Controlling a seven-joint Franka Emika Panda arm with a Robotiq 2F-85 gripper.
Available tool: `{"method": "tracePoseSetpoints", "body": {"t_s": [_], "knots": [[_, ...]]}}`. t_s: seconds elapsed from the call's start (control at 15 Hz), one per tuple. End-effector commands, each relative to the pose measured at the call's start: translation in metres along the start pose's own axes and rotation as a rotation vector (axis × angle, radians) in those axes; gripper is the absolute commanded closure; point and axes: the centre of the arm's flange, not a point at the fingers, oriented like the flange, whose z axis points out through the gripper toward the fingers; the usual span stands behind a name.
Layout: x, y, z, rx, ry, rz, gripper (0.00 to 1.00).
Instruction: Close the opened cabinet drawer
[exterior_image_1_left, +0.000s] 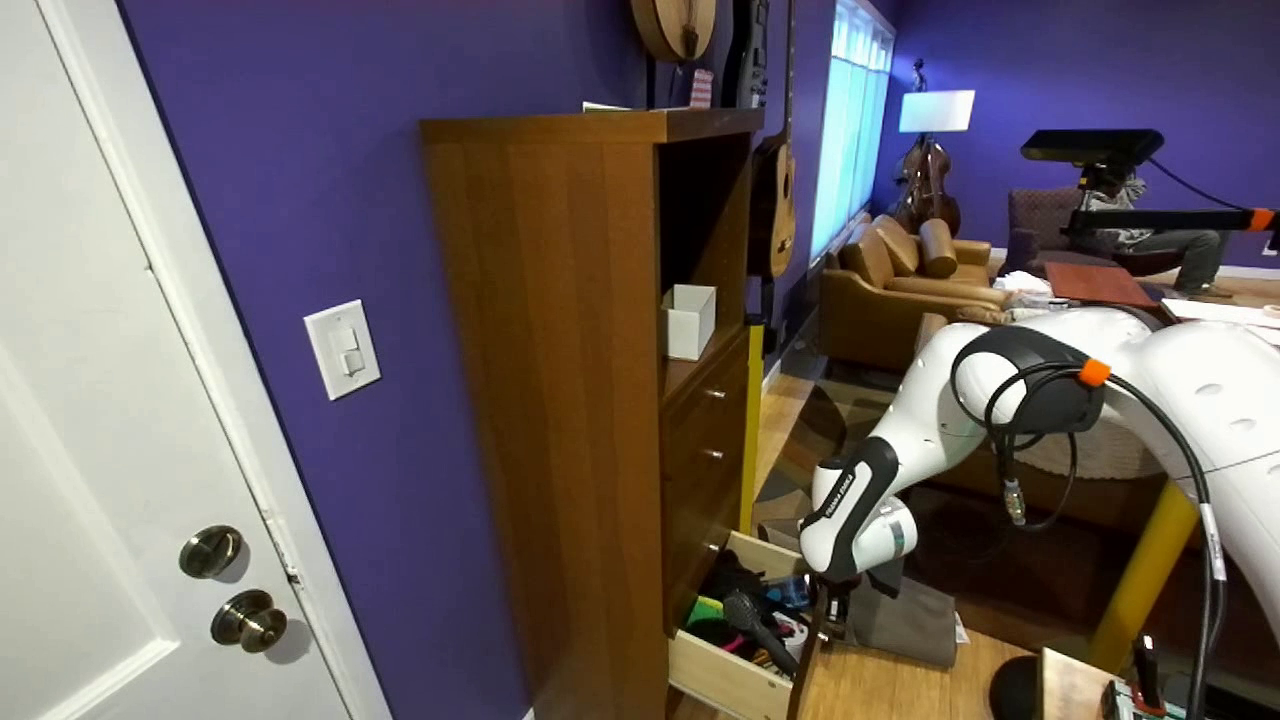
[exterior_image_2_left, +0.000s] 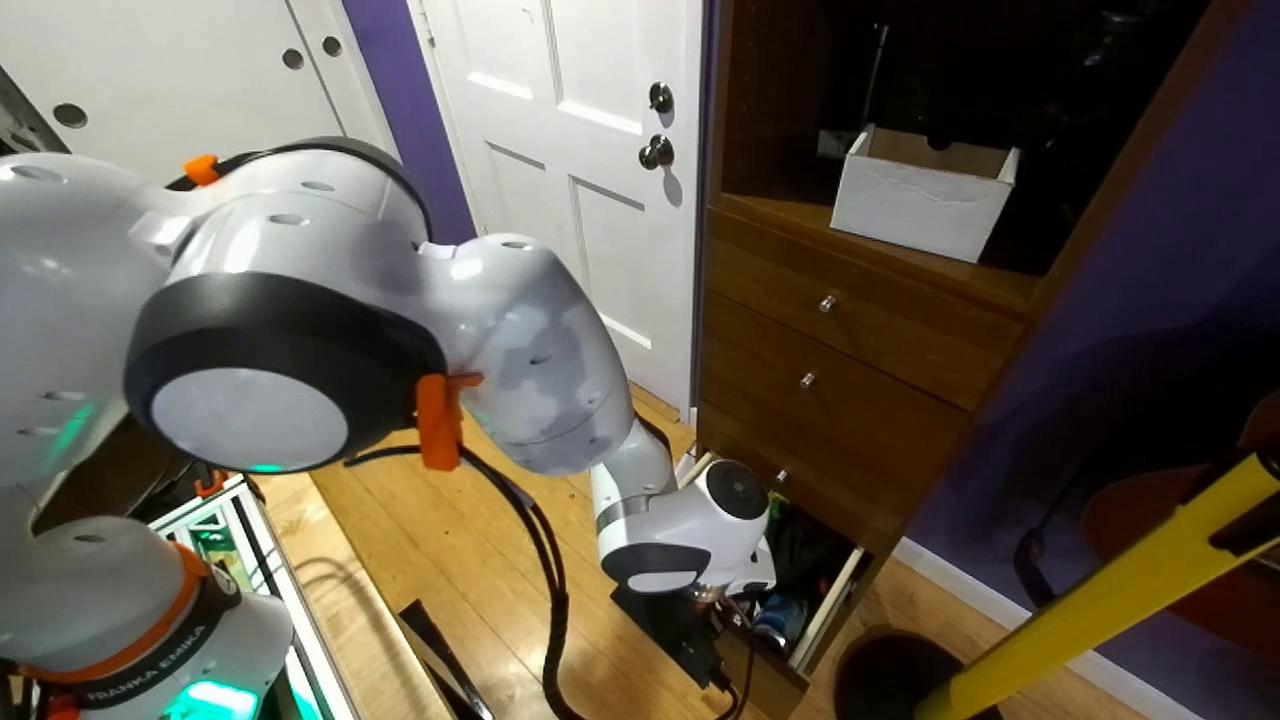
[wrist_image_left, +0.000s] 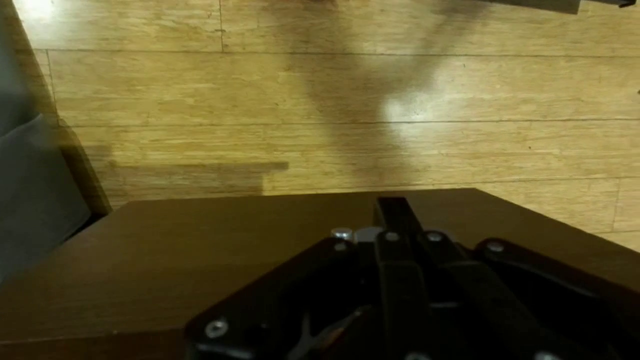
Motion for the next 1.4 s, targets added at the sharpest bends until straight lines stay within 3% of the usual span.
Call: {"method": "tracePoseSetpoints", "body": {"t_s": [0.0, 0.13, 0.2, 0.8, 1.07, 1.33], "knots": [[0.007, 0.009, 0.01, 0.043, 0.111, -0.042, 1.0], [0.013, 0.01, 0.009, 0.06, 0.186, -0.04, 1.0], [0.008, 0.003, 0.0, 0.036, 0.105, -0.031, 1.0], [0.01, 0.003, -0.001, 0.037, 0.113, -0.035, 0.99], [0.027, -0.004, 0.02, 0.053, 0.189, -0.041, 1.0], [0.047, -0.016, 0.04, 0.09, 0.34, -0.055, 1.0]]}}
